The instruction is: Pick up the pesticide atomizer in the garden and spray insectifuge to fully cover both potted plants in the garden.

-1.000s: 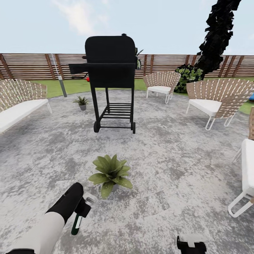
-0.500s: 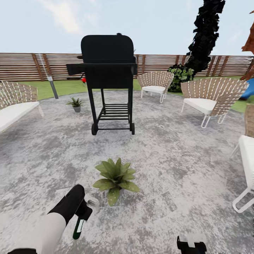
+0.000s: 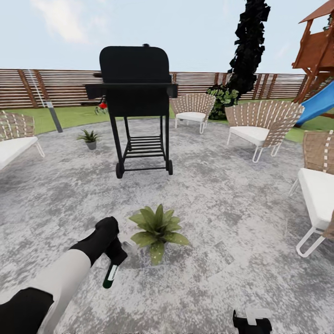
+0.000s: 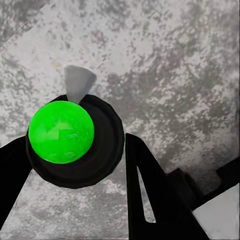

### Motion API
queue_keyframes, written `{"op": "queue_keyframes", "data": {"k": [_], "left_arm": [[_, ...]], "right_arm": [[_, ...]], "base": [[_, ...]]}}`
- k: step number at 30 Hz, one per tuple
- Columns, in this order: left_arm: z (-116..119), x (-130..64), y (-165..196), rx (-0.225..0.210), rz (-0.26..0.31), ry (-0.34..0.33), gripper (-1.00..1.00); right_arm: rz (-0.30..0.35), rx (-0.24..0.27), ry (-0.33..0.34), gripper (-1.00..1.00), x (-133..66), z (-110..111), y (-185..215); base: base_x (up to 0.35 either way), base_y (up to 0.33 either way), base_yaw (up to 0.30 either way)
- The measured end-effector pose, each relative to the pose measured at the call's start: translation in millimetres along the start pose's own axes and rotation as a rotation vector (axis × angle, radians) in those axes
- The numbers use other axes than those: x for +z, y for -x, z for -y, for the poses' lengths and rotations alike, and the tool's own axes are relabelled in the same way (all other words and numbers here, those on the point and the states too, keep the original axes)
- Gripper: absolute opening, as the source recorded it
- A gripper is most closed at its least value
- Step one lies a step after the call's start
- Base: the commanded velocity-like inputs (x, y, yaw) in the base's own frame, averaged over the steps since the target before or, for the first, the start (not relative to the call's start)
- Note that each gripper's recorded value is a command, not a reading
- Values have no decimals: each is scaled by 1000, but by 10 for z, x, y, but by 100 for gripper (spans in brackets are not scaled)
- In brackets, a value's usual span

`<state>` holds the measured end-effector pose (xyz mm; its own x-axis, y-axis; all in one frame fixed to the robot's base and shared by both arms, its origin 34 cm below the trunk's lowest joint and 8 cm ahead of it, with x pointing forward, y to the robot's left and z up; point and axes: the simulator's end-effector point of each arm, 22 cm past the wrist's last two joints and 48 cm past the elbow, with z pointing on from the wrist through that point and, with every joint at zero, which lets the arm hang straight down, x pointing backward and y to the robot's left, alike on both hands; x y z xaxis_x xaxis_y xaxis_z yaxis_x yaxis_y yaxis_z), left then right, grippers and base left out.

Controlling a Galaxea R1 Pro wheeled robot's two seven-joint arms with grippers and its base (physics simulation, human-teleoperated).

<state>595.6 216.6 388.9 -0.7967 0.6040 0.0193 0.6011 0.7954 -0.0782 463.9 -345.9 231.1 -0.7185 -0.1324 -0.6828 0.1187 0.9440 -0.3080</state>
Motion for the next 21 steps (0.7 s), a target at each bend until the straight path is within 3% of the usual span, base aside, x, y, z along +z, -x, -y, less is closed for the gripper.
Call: {"op": "queue_keyframes", "data": {"k": [3,6,8,13,21], "left_arm": [[56,-233,54,61,-40,-37,-100],[131,-323,12,81,-79,-72,-100],[184,-384,24,84,-83,-102,-100],[113,-592,165,79,-57,-99,-100],[159,-612,214,81,-50,-105,-100]], "right_arm": [[0,-1,-1,100,0,5,-1],[0,-1,-1,100,1,7,-1],[1,0,-1,100,0,2,3],[1,1,-1,100,0,1,5],[1,1,-1,100,0,1,4]], "base": [[-12,154,-1],[-1,22,0],[0,5,-13],[22,139,-198],[9,298,-283]]}}
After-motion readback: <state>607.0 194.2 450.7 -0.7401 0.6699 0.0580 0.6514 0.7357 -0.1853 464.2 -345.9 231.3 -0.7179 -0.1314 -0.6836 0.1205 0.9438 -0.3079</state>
